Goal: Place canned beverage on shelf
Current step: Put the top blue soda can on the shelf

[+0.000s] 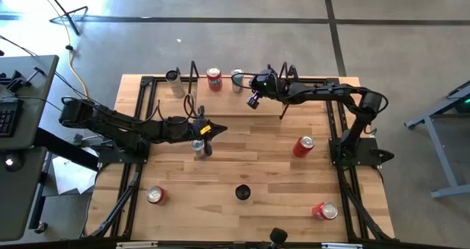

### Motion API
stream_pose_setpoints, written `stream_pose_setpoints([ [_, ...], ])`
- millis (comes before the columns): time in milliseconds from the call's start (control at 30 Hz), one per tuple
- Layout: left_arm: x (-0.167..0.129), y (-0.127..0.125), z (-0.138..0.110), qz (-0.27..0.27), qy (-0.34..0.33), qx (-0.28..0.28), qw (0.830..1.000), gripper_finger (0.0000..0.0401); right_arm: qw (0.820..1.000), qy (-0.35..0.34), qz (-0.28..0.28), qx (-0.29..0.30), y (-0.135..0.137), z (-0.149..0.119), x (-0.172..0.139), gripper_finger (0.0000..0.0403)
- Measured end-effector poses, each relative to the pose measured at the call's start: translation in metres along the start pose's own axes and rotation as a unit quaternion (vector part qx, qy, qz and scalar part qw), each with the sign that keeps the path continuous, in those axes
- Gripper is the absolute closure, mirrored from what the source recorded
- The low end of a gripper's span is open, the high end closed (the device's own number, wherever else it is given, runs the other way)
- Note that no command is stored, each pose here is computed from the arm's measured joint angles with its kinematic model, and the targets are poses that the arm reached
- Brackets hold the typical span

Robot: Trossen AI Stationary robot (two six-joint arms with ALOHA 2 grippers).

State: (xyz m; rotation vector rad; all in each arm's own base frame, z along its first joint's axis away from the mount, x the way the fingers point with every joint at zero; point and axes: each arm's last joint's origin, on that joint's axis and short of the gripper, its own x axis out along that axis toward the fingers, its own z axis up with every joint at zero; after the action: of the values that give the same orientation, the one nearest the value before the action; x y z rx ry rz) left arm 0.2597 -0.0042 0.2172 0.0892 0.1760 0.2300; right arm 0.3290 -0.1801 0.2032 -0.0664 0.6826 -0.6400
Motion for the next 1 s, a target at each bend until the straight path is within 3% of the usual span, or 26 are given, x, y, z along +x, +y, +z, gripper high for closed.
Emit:
stream_pose_setpoints([
  [233, -0.008, 0.002, -0.016, 0.002, -0.022, -0.011, 1.0, 0.0401, 0.998, -0.029, 0.049, 0.01, -0.001, -0.005, 0.013, 0.0403],
  [467, -0.014, 0.003, -0.029, 0.009, -0.019, -0.018, 1.0, 0.0401, 0.998, -0.032, 0.041, 0.047, -0.007, -0.013, 0.026, 0.0403],
  [1000, -0.013, 0.007, -0.029, 0.03, -0.018, -0.021, 0.999, 0.0401, 0.993, -0.072, 0.067, 0.068, -0.001, -0.01, 0.034, 0.0403],
])
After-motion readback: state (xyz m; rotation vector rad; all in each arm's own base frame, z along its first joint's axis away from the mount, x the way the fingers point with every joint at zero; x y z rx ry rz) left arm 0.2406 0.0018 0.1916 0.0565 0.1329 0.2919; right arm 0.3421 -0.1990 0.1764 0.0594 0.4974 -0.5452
